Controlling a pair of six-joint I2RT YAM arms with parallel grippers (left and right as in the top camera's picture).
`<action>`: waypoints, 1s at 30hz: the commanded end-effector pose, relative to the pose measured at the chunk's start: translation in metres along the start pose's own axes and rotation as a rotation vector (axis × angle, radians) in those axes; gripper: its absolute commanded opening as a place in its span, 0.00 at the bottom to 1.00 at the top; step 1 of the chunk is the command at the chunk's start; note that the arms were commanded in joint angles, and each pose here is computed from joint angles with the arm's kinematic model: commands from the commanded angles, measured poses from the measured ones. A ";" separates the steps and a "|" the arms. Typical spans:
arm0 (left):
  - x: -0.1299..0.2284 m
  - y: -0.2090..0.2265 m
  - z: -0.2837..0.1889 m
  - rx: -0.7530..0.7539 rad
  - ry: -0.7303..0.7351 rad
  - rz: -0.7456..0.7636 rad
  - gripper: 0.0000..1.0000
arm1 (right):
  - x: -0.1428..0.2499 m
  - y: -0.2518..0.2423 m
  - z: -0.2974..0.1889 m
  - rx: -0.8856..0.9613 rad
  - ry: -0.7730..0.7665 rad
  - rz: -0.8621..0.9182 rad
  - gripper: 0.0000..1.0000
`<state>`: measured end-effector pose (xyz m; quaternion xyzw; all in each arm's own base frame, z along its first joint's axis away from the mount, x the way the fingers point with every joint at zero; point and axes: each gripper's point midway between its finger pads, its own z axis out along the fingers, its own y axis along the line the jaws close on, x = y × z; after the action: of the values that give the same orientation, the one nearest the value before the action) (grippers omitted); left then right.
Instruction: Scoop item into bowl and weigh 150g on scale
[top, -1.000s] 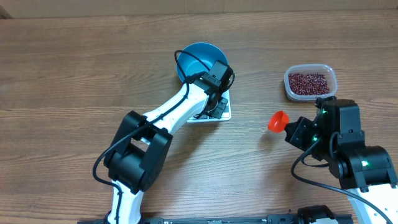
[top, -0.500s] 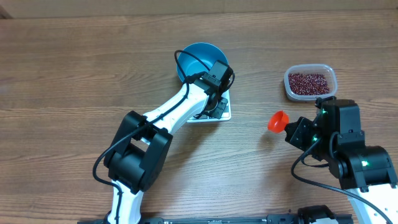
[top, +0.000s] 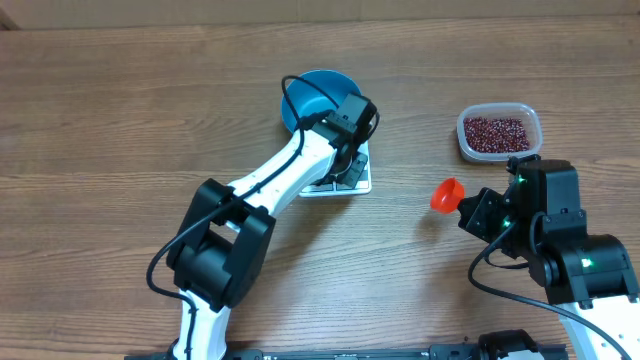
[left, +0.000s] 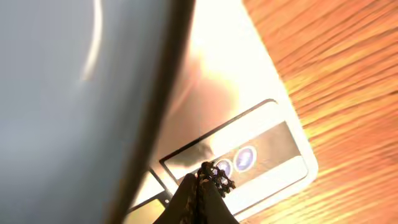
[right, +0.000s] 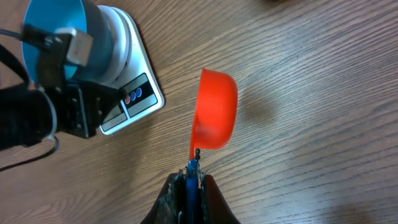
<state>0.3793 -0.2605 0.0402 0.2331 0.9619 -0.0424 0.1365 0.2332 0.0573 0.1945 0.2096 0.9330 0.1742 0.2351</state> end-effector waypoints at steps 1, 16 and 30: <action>-0.029 -0.006 -0.046 0.016 -0.123 0.036 0.04 | -0.007 0.003 -0.006 -0.005 -0.027 -0.005 0.04; 0.005 -0.021 -0.044 0.117 -0.024 0.221 0.04 | -0.007 0.003 -0.006 -0.005 -0.027 -0.005 0.04; 0.017 -0.011 -0.007 0.064 -0.059 0.212 0.04 | -0.007 0.003 -0.006 -0.005 -0.027 -0.005 0.04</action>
<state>0.3593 -0.2647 0.0413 0.3288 0.9288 -0.0771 0.1524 0.2332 0.0574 0.1945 0.2094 0.9330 0.1743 0.2351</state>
